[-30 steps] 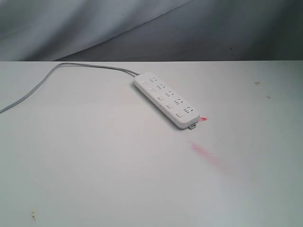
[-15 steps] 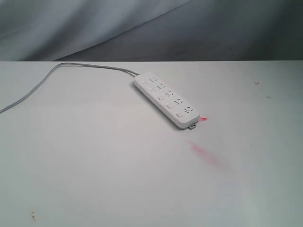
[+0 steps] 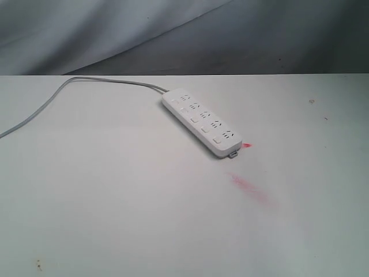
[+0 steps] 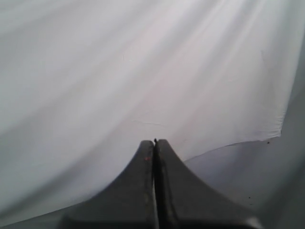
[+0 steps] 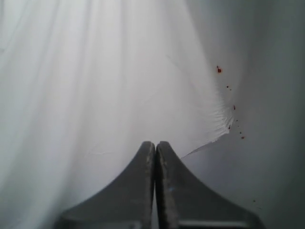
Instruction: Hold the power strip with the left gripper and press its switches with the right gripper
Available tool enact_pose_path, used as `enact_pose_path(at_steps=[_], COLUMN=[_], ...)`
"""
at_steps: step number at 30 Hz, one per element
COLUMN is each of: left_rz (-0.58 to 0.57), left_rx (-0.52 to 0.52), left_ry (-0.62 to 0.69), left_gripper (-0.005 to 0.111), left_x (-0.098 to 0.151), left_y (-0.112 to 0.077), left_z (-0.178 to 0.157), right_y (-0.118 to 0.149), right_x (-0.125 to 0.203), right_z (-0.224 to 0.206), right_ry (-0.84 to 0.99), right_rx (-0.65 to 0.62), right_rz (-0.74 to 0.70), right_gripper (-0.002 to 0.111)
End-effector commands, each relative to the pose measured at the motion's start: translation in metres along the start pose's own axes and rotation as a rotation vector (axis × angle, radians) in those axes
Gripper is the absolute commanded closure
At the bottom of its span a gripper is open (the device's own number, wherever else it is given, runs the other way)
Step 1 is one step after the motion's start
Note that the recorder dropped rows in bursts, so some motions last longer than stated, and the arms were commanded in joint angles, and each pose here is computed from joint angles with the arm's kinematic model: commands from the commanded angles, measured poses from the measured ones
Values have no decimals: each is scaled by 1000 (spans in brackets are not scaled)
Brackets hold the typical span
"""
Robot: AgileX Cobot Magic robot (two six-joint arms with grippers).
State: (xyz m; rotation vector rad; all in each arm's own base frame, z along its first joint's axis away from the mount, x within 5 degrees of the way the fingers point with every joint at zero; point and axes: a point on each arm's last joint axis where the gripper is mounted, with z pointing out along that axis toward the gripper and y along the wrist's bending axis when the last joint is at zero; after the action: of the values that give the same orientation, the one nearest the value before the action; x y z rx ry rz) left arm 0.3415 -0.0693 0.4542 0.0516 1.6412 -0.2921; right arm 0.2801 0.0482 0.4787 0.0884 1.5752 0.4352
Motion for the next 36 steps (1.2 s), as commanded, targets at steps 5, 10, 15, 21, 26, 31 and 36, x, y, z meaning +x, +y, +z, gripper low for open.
enact_pose_path(at_steps=[5, 10, 15, 21, 26, 31, 36], left_rz=[-45, -51, -34, 55, 151, 296, 284], left_rx=[6, 22, 34, 160, 249, 309, 314], left_ry=[37, 181, 286, 459, 636, 736, 821], left_gripper=[107, 107, 107, 107, 107, 107, 107], left_x=[7, 16, 27, 51, 87, 133, 182], left_y=[1, 0, 0, -7, -6, 2, 10], left_z=[30, 52, 80, 116, 137, 160, 181], right_y=[3, 4, 0, -6, -10, -19, -27], right_x=[2, 3, 15, 40, 70, 105, 128], right_z=[15, 39, 68, 109, 130, 143, 155], right_ry=[95, 161, 240, 362, 504, 654, 715], right_rx=[-17, -31, -31, -66, -132, -177, -193], right_rz=[-29, -64, -67, -86, -126, -218, -224], right_gripper=[108, 108, 108, 108, 108, 108, 108])
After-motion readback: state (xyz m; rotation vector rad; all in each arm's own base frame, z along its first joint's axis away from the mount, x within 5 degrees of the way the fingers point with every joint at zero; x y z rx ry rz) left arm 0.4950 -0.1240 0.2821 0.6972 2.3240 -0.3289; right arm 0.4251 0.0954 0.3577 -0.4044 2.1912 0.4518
